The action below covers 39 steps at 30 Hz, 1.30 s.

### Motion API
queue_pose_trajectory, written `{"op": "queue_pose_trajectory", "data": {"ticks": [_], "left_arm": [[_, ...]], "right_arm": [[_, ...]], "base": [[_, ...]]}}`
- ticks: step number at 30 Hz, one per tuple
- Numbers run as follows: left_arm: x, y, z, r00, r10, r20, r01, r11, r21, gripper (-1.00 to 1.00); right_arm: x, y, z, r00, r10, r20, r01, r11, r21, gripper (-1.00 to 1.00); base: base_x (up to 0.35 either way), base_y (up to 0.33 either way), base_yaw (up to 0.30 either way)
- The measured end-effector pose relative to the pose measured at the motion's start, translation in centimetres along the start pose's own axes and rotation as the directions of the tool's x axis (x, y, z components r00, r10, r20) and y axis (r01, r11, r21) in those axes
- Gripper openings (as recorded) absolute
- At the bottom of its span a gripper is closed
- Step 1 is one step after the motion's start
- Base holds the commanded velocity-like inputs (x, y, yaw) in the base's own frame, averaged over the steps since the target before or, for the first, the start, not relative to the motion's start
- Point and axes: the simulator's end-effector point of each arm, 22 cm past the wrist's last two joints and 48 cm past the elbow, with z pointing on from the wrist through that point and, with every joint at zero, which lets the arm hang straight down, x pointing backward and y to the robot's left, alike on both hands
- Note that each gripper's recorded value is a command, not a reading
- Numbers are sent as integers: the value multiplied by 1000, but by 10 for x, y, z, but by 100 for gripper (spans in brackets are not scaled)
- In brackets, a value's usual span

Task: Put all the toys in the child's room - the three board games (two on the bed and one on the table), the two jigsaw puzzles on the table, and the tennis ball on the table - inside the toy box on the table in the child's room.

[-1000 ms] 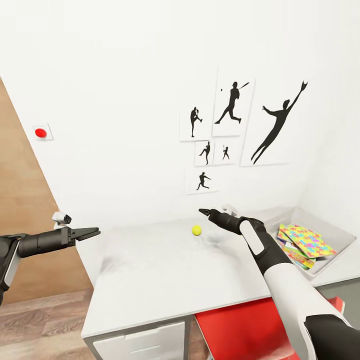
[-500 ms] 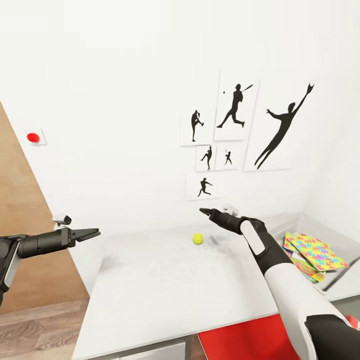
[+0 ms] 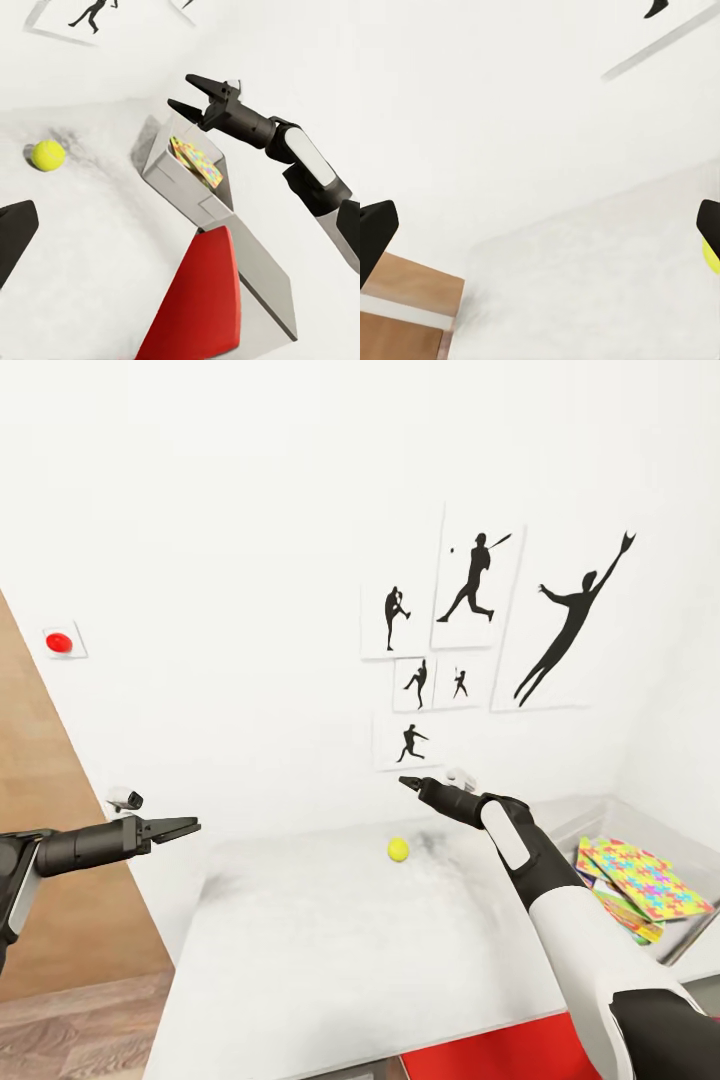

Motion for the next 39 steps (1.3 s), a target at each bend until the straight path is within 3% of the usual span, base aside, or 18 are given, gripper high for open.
{"op": "queue_pose_trajectory", "data": {"ticks": [33, 36, 39], "left_arm": [[0, 0, 0, 1000, -1, 0, 1, 1000, 0, 100], [0, 0, 0, 1000, -1, 0, 1, 1000, 0, 100], [0, 0, 0, 1000, -1, 0, 1, 1000, 0, 100]], "right_arm": [[1, -8, -2, 1000, -5, -9, 5, 1000, 25, 100], [4, -12, 0, 1000, -3, -18, 4, 998, 57, 100], [6, -34, -1, 999, 1, -41, 6, 985, 172, 100]], "base": [[39, 0, 0], [0, 0, 0], [0, 0, 0]]}}
